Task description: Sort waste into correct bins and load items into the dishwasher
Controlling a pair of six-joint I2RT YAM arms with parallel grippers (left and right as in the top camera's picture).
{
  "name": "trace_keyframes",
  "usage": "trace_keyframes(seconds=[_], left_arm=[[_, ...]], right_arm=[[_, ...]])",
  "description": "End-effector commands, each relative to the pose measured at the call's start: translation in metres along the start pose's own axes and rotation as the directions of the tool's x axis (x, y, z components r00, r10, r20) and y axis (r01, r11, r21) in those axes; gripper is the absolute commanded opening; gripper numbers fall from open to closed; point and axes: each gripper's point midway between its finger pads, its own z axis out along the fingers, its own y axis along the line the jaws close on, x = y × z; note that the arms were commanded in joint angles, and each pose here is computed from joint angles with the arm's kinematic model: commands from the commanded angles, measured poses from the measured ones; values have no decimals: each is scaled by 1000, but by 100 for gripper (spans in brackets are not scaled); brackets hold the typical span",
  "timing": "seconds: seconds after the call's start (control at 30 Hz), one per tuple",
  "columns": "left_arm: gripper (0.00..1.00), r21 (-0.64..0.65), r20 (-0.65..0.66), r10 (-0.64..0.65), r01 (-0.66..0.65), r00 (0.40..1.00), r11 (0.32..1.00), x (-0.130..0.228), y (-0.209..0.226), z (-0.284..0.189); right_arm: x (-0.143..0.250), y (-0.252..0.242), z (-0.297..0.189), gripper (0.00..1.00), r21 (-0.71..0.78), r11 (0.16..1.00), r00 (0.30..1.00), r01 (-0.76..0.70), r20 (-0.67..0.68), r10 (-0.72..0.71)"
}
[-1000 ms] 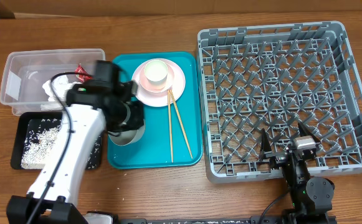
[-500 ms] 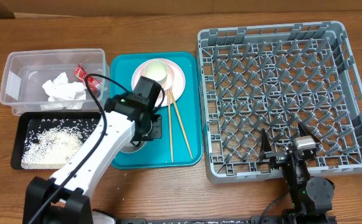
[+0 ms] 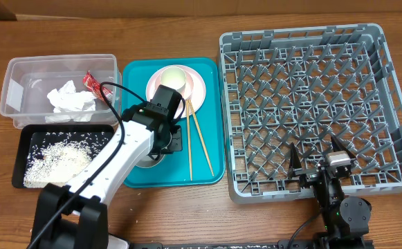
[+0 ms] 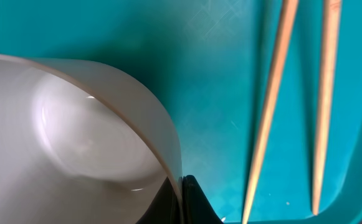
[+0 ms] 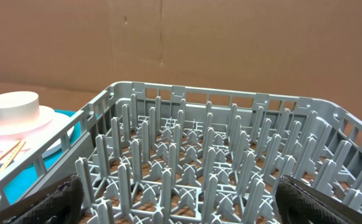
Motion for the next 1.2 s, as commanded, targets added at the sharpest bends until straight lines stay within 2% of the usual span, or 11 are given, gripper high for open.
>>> trace_keyframes(seconds=[0.0, 0.2, 0.33, 0.43, 0.5, 0.73, 0.83, 0.87, 1.0, 1.07, 1.17], left_arm=[[4, -11, -42, -22, 21, 999, 1000, 5, -1, 14], [4, -13, -46, -21, 21, 999, 1000, 3, -2, 21], [19, -9, -47, -22, 21, 999, 1000, 3, -2, 21], [37, -5, -37, -24, 23, 999, 1000, -2, -3, 18], [44, 3, -34, -30, 30, 999, 1000, -8, -5, 10], [46, 33, 6, 1, -1, 1000, 999, -38, -15, -50], [48, 107, 29, 2, -5, 1000, 994, -49, -31, -69], [55, 121, 37, 1, -6, 999, 993, -51, -34, -72], [62, 99, 19, 24, -25, 1000, 995, -46, -29, -72], [62, 90, 2, 55, -55, 998, 994, -41, -27, -72], [61, 103, 24, 54, -57, 998, 993, -47, -30, -73]], right_arm=[[1, -1, 0, 100, 3, 1000, 1000, 1, 9, -1], [1, -1, 0, 100, 3, 1000, 1000, 1, 9, -1], [1, -1, 0, 100, 3, 1000, 1000, 1, 9, -1], [1, -1, 0, 100, 3, 1000, 1000, 1, 9, -1], [1, -1, 0, 100, 3, 1000, 1000, 1, 9, -1], [1, -1, 0, 100, 6, 1000, 1000, 1, 8, -1], [0, -20, -1, 100, 119, 989, 996, 85, 0, -86], [-1, -27, -2, 100, 154, 982, 994, 111, -6, -112], [0, -27, -2, 100, 156, 981, 994, 111, -8, -111], [-4, -22, -2, 100, 128, 987, 995, 100, 12, -103], [-10, 23, -2, 100, -128, 988, 995, 86, 63, -79]])
